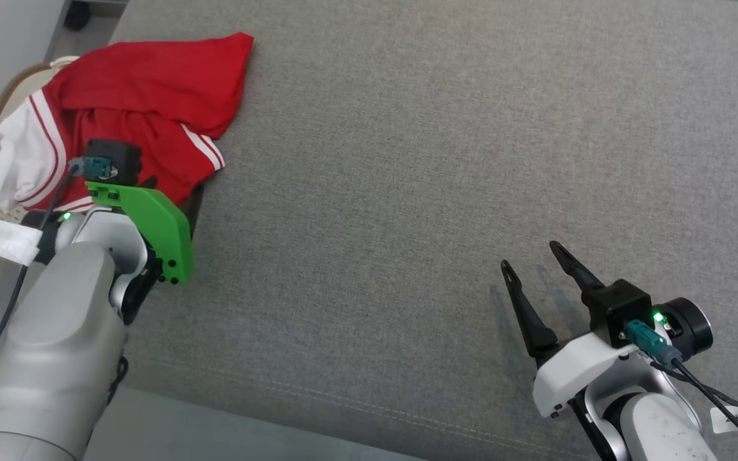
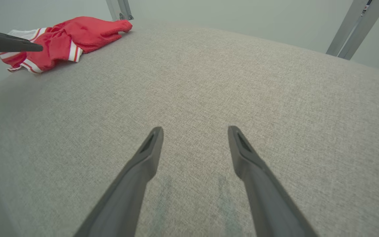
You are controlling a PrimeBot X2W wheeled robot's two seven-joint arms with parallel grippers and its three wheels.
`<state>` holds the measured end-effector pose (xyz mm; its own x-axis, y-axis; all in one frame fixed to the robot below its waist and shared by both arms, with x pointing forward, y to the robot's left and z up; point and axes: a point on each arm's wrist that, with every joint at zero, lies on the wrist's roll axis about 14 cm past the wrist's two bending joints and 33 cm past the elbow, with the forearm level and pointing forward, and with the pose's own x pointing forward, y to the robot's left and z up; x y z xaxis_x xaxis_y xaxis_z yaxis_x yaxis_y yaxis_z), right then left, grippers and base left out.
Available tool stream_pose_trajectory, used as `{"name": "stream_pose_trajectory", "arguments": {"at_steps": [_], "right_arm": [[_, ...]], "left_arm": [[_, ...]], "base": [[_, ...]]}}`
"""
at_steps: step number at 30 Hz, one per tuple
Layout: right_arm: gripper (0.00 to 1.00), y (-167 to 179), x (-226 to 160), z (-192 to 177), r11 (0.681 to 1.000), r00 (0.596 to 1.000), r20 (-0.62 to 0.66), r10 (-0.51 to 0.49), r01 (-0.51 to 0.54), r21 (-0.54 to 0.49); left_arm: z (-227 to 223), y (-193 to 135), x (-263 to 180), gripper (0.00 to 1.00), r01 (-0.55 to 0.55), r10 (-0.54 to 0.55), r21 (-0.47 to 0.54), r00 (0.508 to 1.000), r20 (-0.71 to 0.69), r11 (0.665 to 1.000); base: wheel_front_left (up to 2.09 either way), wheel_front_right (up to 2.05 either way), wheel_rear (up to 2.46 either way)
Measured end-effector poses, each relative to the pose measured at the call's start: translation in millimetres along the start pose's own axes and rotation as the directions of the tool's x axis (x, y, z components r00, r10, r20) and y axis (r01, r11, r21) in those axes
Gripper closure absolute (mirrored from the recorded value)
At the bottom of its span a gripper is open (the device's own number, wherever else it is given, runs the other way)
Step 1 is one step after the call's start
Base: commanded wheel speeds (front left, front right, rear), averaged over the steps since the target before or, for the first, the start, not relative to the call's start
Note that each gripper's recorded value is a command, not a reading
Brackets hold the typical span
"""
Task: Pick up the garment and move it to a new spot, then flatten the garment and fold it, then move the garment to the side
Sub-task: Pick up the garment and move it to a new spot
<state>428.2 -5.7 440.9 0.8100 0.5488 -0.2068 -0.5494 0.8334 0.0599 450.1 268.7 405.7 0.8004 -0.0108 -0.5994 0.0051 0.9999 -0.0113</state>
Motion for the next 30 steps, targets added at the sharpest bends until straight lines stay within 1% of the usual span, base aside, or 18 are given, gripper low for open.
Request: {"name": "stream_pose_trajectory", "arguments": {"at_steps": [2, 5, 12, 13, 14, 15, 18, 22, 24, 26, 30], "right_arm": [[0.00, -6, -1, -7, 1.000, 1.000, -0.016, -0.014, 0.014, 0.009], [0.00, -14, -2, -13, 0.999, 0.999, -0.032, -0.034, 0.035, 0.019], [0.00, -25, -10, -25, 0.997, 0.996, -0.064, -0.070, 0.072, 0.030], [0.00, -27, -11, -26, 0.997, 0.995, -0.067, -0.074, 0.076, 0.031], [0.00, -28, -12, -27, 0.996, 0.995, -0.069, -0.077, 0.079, 0.033], [0.00, -28, -13, -28, 0.996, 0.994, -0.071, -0.078, 0.081, 0.035], [0.00, -26, -17, -31, 0.996, 0.994, -0.079, -0.080, 0.083, 0.041], [0.00, -19, -23, -30, 0.996, 0.995, -0.074, -0.071, 0.076, 0.055], [0.00, -16, -25, -25, 0.996, 0.996, -0.058, -0.069, 0.073, 0.060], [0.00, -12, -28, -21, 0.995, 0.997, -0.044, -0.066, 0.068, 0.067], [0.00, -5, -38, -17, 0.994, 0.997, -0.028, -0.067, 0.069, 0.079]], "left_arm": [[-7, 9, 8, 0.00, -0.017, 0.020, 0.057, 0.999, -0.043, 0.998], [-12, 17, 19, 0.00, -0.036, 0.044, 0.099, 0.996, -0.077, 0.994], [-19, 6, 41, 0.00, -0.021, 0.034, 0.116, 0.993, -0.110, 0.993], [-20, 8, 43, 0.14, -0.033, 0.047, 0.119, 0.992, -0.114, 0.992], [-19, 11, 44, 0.69, -0.048, 0.061, 0.120, 0.992, -0.107, 0.992], [-16, 13, 45, 1.00, -0.065, 0.076, 0.120, 0.993, -0.091, 0.991], [-5, 13, 44, 1.00, -0.090, 0.094, 0.119, 0.995, -0.034, 0.989], [7, 8, 36, 1.00, -0.083, 0.080, 0.132, 0.996, 0.027, 0.988], [17, 5, 31, 1.00, -0.079, 0.069, 0.155, 0.995, 0.071, 0.985], [30, 1, 26, 1.00, -0.068, 0.049, 0.171, 0.992, 0.114, 0.983], [77, -21, 13, 1.00, -0.037, -0.019, 0.220, 0.969, 0.247, 0.975]], "base": [[0.00, 0.00, 0.00], [0.00, 0.00, 0.00], [0.00, 0.00, 0.00], [0.00, 0.00, 0.00], [0.00, 0.00, 0.00], [0.00, 0.00, 0.00], [0.00, 0.00, 0.00], [0.00, 0.00, 0.00], [0.00, 0.00, 0.00], [0.00, 0.00, 0.00], [0.00, 0.00, 0.00]]}}
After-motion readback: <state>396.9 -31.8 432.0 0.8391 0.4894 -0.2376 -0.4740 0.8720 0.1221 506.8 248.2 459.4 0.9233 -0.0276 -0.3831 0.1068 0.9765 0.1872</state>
